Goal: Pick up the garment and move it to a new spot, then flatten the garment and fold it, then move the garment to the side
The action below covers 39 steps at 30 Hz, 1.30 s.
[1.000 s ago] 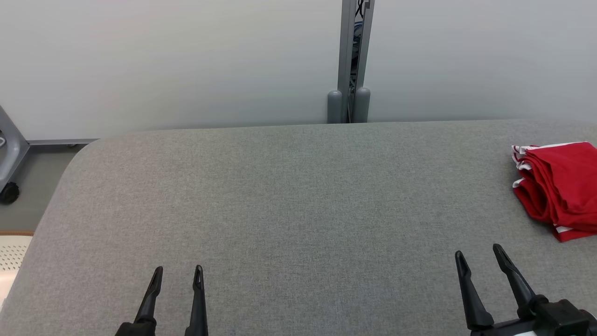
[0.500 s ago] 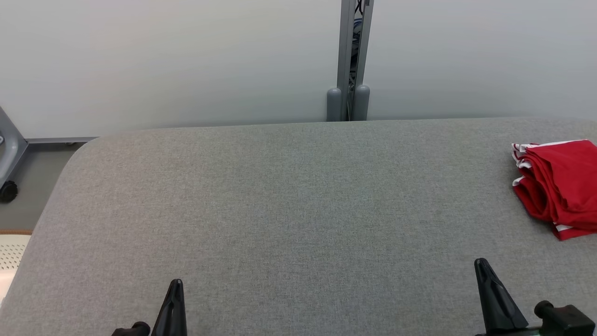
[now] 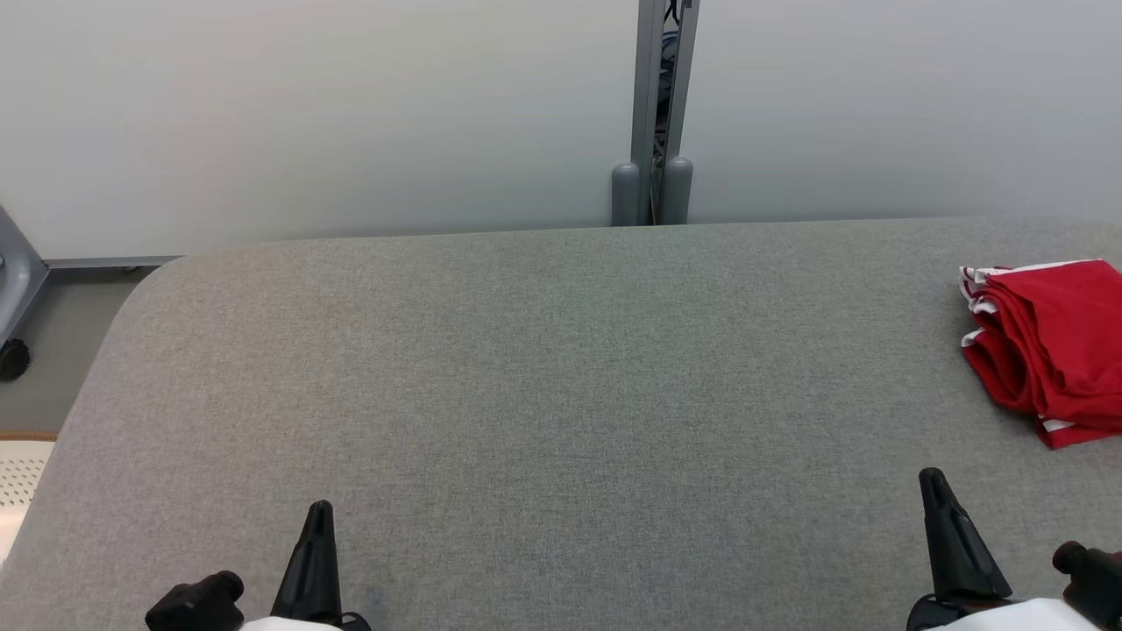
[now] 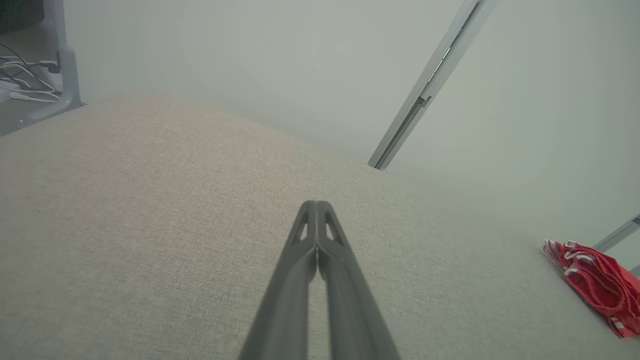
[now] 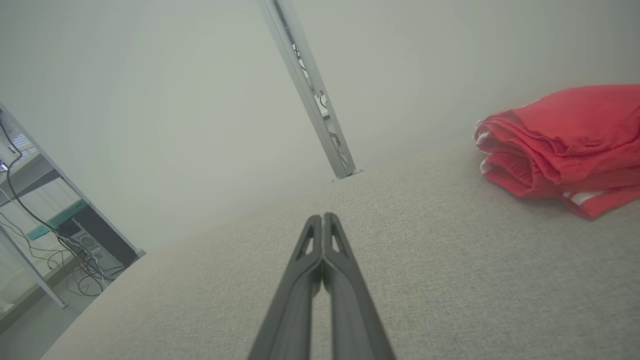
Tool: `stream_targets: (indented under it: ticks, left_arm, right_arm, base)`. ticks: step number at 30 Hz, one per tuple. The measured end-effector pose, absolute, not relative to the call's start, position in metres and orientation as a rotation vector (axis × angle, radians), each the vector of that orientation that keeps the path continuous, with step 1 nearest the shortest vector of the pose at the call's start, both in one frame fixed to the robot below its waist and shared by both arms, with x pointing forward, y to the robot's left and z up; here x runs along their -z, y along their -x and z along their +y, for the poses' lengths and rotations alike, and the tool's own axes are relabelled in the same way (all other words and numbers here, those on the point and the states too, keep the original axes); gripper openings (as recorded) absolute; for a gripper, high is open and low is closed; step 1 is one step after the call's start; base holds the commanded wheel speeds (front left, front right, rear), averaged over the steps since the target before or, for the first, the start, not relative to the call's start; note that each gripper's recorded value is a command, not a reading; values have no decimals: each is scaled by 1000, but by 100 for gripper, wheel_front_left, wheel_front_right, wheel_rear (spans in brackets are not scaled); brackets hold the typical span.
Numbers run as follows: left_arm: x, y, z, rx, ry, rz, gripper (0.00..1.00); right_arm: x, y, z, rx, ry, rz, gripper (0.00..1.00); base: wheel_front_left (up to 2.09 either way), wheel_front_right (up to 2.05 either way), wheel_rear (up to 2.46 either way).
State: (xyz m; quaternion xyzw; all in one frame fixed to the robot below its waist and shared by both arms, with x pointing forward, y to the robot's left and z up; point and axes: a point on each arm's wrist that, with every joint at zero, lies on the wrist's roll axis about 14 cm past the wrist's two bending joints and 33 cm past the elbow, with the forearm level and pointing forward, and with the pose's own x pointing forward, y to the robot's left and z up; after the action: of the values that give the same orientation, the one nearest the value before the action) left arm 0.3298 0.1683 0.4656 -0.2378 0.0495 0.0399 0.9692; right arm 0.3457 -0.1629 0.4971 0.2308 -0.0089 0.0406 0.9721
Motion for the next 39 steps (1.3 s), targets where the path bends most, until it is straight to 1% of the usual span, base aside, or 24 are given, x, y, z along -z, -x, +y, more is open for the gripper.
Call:
stream_targets:
  ticks: [39]
  left_arm:
    - [-472, -362, 173, -74, 994, 126, 0]
  right_arm:
    - [-495, -366, -194, 22, -982, 13, 0]
  base:
    - [0, 0, 0]
